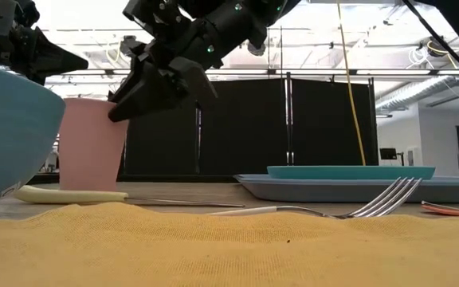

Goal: Set up tray
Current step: Put the pink cup to the top of the green plate on the blue serving tray

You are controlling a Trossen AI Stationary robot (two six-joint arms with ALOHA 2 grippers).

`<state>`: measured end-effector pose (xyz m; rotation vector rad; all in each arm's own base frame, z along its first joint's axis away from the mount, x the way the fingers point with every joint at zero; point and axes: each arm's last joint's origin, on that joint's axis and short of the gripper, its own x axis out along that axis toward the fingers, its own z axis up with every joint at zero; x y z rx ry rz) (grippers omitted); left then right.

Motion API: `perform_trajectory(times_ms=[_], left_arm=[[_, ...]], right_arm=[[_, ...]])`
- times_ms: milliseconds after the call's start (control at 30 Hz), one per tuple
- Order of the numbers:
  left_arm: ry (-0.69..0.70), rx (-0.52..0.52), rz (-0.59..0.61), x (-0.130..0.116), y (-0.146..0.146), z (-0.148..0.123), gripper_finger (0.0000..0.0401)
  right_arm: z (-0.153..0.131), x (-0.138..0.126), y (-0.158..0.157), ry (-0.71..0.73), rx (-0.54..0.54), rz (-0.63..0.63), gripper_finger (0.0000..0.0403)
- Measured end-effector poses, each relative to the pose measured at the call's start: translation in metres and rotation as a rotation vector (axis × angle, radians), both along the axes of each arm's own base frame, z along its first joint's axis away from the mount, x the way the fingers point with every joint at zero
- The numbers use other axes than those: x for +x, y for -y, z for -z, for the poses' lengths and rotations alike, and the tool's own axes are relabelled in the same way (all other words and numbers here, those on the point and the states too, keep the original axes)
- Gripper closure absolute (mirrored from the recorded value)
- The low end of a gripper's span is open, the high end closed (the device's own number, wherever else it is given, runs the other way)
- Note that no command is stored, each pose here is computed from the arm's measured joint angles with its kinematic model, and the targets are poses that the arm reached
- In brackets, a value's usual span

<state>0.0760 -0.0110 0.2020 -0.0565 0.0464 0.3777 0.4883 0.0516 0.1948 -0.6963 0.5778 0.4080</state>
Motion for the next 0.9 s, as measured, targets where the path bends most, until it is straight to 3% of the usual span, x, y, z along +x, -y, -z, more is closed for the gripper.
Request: perform_trajectory(times_ms=[300, 500, 900], left_arm=[[-0.002, 0.003, 0.001, 0.0, 0.0, 0.0, 0.0377], [-0.001, 0.002, 0.0, 0.0, 0.0, 0.0, 0.0377], [-0.002, 0.002, 0.001, 0.0, 0.0, 0.0, 0.0377]], right_arm=[[0.0, 0.0, -0.003, 0.003, 0.0, -0.005, 0.0393], [0.001, -0.002, -0.002, -0.023, 0.013, 0.017, 0.04], [-0.012, -0.006, -0.009, 0.006, -0.068, 0.058, 0.0402]])
